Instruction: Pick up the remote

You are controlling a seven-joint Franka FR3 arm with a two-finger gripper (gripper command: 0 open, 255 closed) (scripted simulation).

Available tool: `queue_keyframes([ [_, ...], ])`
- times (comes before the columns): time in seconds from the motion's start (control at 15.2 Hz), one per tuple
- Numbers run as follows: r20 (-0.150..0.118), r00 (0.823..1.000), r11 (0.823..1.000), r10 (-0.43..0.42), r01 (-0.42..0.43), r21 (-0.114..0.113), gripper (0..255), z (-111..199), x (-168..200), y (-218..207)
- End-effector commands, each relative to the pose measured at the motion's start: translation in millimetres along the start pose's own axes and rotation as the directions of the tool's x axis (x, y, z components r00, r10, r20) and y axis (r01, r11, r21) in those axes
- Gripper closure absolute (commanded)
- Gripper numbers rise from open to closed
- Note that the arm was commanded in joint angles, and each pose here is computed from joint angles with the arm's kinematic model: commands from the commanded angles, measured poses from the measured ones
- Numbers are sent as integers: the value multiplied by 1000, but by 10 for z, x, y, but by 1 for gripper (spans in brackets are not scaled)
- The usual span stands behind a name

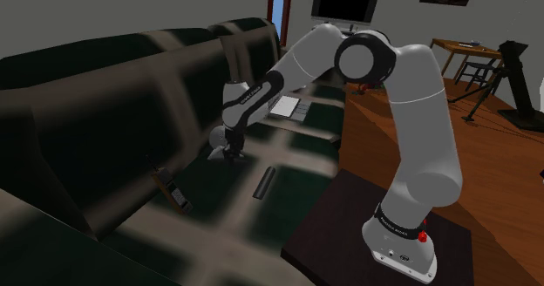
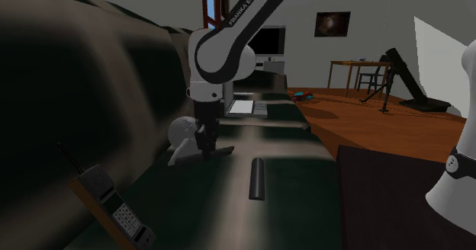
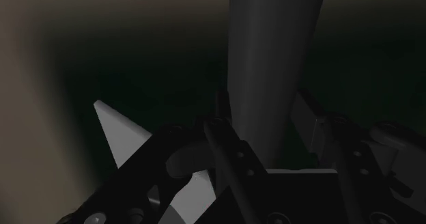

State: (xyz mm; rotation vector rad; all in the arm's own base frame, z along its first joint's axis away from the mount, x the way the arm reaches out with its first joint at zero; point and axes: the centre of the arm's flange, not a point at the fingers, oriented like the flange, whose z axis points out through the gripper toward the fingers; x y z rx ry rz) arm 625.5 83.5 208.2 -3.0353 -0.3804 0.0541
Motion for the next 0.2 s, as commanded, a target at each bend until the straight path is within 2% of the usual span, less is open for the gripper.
queue_keyframes([
  [0.0, -2, 1000, 1000, 0, 0, 0, 255, -117, 1, -6],
  [0.13, -2, 1000, 1000, 0, 0, 0, 255, -125, 0, -6],
])
